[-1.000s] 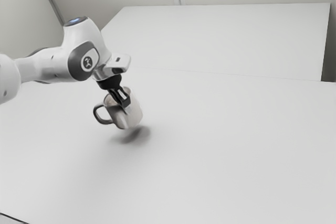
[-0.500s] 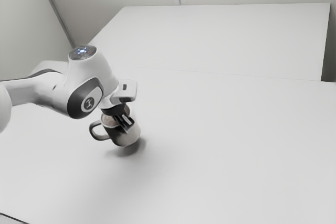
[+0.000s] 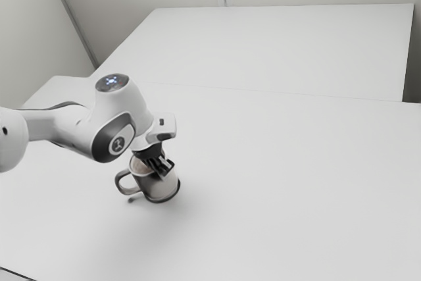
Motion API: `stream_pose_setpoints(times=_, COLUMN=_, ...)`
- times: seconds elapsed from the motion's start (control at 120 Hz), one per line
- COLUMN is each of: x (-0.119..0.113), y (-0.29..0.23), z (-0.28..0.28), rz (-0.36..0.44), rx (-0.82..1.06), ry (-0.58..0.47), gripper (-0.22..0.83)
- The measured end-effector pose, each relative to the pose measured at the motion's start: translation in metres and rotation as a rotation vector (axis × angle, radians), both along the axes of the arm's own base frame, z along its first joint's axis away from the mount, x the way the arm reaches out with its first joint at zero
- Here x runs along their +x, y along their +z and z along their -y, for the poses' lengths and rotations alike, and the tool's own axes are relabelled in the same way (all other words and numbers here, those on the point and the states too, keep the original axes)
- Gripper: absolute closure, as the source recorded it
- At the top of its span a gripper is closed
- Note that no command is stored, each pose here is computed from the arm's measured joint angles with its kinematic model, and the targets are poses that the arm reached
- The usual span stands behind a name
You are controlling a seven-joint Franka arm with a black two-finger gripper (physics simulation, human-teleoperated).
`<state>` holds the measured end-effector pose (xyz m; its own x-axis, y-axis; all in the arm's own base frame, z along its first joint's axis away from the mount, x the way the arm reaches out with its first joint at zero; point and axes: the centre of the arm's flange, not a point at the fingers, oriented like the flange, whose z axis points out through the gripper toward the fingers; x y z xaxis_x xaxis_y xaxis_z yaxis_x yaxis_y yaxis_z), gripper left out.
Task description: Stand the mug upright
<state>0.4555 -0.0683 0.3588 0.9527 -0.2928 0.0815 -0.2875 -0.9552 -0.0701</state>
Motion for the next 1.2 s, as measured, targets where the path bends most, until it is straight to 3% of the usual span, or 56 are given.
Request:
stream_pose_setpoints(times=0.15, x=0.002, y=-0.012, z=0.000, rz=-0.015, rx=-0.008, ry=0.026, gripper=0.77)
stream_pose_setpoints(times=0.367, x=0.002, y=-0.010, z=0.000, rz=-0.007, rx=-0.031, ry=0.055, gripper=0.34)
stream_pose_setpoints(times=0.558, x=0.010, y=0.039, z=0.003, rz=0.082, rx=-0.041, ry=0.066, gripper=0.14)
stream_pose_setpoints(times=0.725, x=0.033, y=0.117, z=0.012, rz=0.110, rx=-0.076, ry=0.085, gripper=0.06)
stream_pose_setpoints(times=0.958, x=0.072, y=0.188, z=0.022, rz=0.012, rx=-0.109, ry=0.100, gripper=0.02)
stream_pose_setpoints(times=1.2, x=0.079, y=0.257, z=0.028, rz=-0.048, rx=-0.106, ry=0.118, gripper=0.01)
